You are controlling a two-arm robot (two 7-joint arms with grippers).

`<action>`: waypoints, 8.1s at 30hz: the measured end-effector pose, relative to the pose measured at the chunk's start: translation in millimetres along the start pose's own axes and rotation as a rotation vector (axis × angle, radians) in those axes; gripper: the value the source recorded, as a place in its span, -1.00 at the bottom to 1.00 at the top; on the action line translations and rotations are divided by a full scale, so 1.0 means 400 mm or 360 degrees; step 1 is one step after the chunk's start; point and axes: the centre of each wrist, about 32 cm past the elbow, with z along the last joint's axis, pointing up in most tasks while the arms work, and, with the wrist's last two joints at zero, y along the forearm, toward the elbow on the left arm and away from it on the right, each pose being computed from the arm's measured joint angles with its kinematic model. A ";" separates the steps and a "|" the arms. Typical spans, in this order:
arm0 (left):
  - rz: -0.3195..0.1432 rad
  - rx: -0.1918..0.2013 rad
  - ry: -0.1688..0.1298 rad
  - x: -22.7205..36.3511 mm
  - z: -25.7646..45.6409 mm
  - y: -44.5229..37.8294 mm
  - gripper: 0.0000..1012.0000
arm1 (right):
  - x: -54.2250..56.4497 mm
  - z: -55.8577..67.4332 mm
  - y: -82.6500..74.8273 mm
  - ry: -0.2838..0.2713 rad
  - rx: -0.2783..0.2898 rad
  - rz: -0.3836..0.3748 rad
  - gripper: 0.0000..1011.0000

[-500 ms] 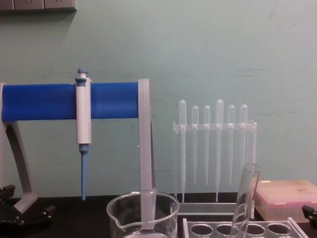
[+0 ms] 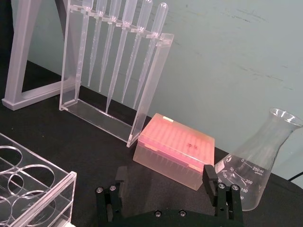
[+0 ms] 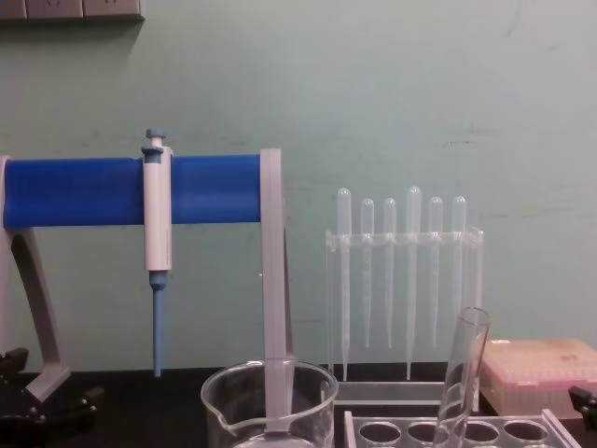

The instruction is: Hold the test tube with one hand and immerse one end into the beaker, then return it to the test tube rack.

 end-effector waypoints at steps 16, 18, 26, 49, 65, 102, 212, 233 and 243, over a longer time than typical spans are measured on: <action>0.0000 0.0000 0.0000 0.000 0.000 0.000 0.98 | 0.000 0.000 0.000 0.0000 0.0000 0.0000 0.98; 0.0000 0.0000 0.0000 0.000 0.000 0.000 0.98 | 0.000 0.000 0.000 0.0000 0.0000 0.0000 0.98; 0.0000 0.0000 0.0000 0.000 0.000 0.000 0.98 | 0.000 0.000 0.000 0.0000 0.0000 0.0000 0.98; 0.0000 0.0000 0.0000 0.000 0.000 0.000 0.98 | 0.158 0.102 -0.075 0.0177 0.0165 0.0322 0.98; 0.0000 0.0000 0.0000 0.000 0.000 0.000 0.98 | 0.198 0.083 -0.168 0.0133 0.0337 0.1144 0.98; 0.0000 0.0000 0.0000 0.000 0.000 0.000 0.98 | 0.000 0.153 -0.017 0.0246 0.0217 0.1055 0.98; 0.0000 0.0000 0.0000 0.000 0.000 0.000 0.98 | 0.092 0.439 0.024 0.0163 0.0139 0.1141 -0.53; 0.0000 0.0000 0.0000 0.000 0.000 0.000 0.98 | 0.093 0.438 0.024 0.0164 0.0141 0.1139 -0.53; 0.0000 0.0000 0.0000 0.000 0.000 0.000 0.98 | 0.093 0.438 0.024 0.0164 0.0141 0.1139 -0.53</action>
